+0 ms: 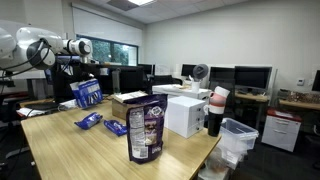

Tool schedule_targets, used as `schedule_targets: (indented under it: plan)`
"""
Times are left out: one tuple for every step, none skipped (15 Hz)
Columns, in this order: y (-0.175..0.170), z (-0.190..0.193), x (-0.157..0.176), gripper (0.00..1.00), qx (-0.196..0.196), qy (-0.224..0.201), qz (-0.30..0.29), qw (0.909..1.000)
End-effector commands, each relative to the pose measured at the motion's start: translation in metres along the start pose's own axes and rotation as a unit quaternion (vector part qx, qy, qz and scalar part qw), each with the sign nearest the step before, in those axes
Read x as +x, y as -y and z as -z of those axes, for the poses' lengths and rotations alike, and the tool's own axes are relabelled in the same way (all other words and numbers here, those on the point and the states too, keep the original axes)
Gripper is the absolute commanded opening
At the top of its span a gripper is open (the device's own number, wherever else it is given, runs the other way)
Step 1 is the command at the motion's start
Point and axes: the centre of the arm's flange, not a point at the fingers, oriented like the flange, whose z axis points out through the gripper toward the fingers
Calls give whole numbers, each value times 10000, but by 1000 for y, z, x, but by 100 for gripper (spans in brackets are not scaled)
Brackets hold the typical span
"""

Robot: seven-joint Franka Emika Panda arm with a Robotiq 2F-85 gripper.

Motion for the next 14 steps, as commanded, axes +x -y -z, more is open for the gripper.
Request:
schedule_targets:
  plan:
    - [-8, 5, -8, 5, -143, 7, -209, 9997]
    - [-10, 6, -9, 5, -175, 23, -260, 9995]
    - [-11, 4, -9, 5, -199, 12, -312, 9993]
    - [-14, 1, -8, 5, -230, -13, -413, 9989]
    - [-17, -1, -7, 5, -260, -5, -479, 9985]
    - [-21, -3, -6, 5, -281, 1, -568, 9980]
    - [-25, -5, -5, 5, -322, 8, -653, 9973]
    - [-28, -7, -4, 5, -388, 6, -743, 9965]
    - [-32, -10, -2, 5, -457, 14, -840, 9954]
    - [-38, -15, 2, 5, -639, 52, -1001, 9929]
    - [-42, -18, 3, 5, -770, 80, -1111, 9908]
    - [-47, -23, 6, 5, -879, 140, -1219, 9885]
    - [-52, -28, 8, 5, -1001, 194, -1346, 9856]
    - [-57, -33, 9, 5, -1095, 264, -1417, 9835]
